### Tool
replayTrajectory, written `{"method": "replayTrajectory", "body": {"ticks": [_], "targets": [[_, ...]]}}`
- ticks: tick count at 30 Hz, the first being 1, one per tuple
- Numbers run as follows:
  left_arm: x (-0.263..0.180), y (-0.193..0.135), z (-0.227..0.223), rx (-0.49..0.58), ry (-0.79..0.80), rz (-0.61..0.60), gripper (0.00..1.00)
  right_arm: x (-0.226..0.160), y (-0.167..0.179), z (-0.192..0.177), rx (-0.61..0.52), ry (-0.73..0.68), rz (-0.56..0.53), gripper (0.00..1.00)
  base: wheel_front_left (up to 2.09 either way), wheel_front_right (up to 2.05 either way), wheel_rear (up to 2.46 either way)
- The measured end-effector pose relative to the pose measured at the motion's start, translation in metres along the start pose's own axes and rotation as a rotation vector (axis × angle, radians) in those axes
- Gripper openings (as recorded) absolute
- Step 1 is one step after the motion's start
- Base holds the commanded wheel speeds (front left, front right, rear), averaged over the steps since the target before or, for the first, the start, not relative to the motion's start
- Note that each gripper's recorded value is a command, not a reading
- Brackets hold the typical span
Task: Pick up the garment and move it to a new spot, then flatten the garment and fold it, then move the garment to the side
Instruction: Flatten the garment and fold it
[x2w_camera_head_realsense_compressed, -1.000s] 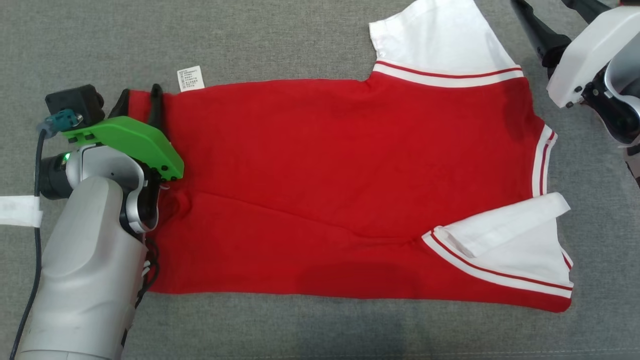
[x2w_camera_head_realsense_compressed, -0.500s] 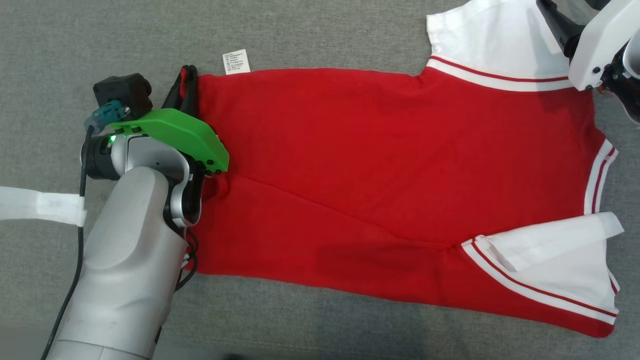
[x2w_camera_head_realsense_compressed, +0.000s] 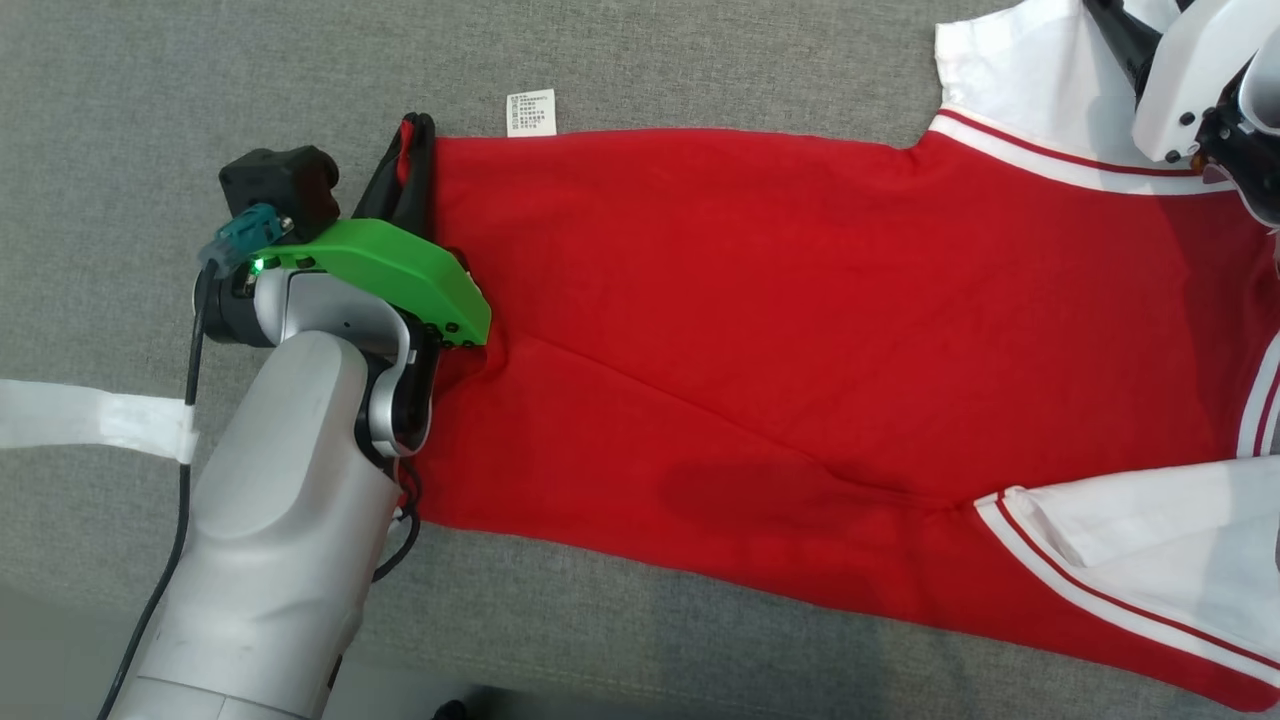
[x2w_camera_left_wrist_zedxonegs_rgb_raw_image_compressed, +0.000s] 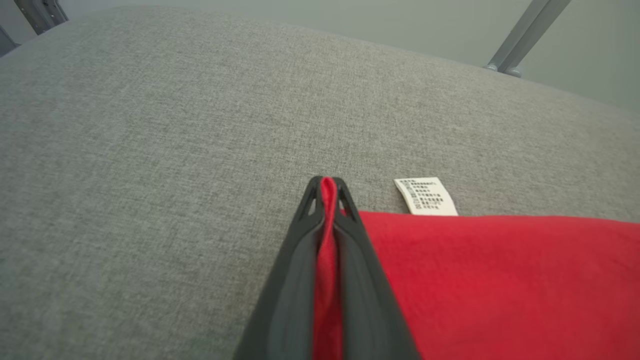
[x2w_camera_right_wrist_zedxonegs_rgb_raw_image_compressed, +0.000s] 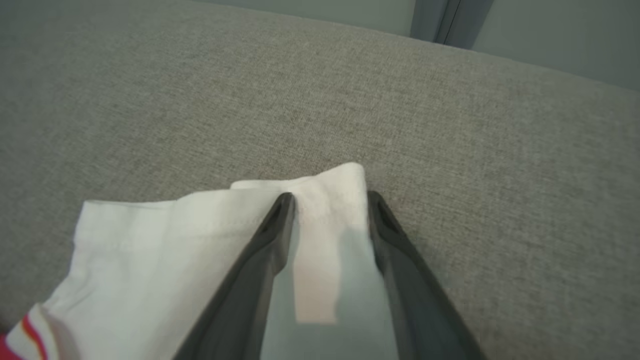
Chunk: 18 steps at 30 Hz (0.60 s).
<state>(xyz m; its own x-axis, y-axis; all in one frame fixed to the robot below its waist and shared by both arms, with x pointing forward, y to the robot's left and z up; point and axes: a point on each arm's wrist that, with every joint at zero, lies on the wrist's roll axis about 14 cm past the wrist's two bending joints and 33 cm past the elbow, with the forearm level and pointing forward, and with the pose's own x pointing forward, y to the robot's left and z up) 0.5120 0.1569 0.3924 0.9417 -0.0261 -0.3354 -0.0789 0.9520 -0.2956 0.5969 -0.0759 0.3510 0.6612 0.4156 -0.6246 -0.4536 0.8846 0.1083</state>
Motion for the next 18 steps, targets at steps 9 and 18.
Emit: {"method": "replayTrajectory", "body": {"ticks": [9,18], "targets": [[0.001,-0.002,0.002,-0.013,-0.015,-0.004,0.00,0.001,0.004,0.002,-0.030,-0.010,0.010,0.00,0.00,0.00,0.00],[0.001,-0.008,0.006,-0.032,-0.032,-0.009,0.00,-0.017,0.008,0.028,-0.050,-0.174,0.017,0.00,0.00,0.00,0.00]]}}
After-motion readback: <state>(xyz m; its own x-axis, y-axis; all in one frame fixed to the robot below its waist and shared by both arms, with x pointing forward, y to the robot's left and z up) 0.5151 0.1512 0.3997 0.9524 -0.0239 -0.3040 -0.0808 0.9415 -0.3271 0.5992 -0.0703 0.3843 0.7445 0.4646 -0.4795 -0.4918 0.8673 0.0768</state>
